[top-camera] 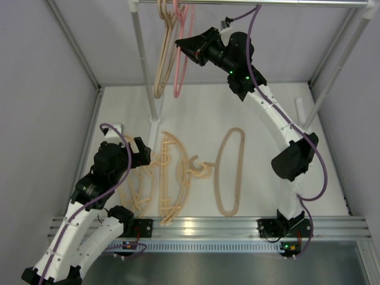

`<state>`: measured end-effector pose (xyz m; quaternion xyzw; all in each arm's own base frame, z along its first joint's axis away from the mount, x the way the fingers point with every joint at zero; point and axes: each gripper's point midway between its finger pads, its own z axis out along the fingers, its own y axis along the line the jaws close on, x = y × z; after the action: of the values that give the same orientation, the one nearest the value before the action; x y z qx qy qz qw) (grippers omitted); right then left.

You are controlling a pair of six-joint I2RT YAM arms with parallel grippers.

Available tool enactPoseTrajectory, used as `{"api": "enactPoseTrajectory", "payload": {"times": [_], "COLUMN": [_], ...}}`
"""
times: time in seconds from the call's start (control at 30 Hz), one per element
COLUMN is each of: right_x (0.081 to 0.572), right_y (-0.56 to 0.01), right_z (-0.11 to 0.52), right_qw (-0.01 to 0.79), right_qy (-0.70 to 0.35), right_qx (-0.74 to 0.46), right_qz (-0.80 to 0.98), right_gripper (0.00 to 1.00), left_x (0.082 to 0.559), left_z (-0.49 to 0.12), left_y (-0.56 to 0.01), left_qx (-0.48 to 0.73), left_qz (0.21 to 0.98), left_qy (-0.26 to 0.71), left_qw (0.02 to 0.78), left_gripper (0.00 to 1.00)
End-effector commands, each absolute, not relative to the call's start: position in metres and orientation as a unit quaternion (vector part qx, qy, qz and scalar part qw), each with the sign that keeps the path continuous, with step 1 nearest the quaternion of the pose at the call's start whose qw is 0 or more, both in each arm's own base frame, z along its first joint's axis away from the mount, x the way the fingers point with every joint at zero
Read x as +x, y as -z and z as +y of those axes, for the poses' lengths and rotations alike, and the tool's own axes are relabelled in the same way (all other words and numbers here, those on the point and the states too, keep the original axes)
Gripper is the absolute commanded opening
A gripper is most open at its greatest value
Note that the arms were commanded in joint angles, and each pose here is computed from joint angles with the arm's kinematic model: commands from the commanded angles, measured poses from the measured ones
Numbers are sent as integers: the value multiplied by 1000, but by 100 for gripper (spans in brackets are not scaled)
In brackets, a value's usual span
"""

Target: Organize the hangers

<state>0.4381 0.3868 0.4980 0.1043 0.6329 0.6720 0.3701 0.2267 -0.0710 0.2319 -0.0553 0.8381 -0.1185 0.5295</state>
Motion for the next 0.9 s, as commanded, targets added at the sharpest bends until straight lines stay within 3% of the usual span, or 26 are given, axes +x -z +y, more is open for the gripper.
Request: {"api": "enactPoseTrajectory", "payload": {"times": [0.0, 0.87], "right_x": [432, 432], "right_y": [-523, -521], "right_z": [390, 412], "right_qw": [384, 376], "right_qy": [-693, -700], "right_qx": [109, 114], "right_qz": [601, 597], "right_gripper": [0, 1], "left_x": [227, 226], "left_z": [-70, -70], "left_y": [-236, -237], "left_qx": [-61, -61], "left_qz": [832, 829], "left_qy": [121, 121], "left_qw": [538, 542], "left_gripper": [98, 98]}}
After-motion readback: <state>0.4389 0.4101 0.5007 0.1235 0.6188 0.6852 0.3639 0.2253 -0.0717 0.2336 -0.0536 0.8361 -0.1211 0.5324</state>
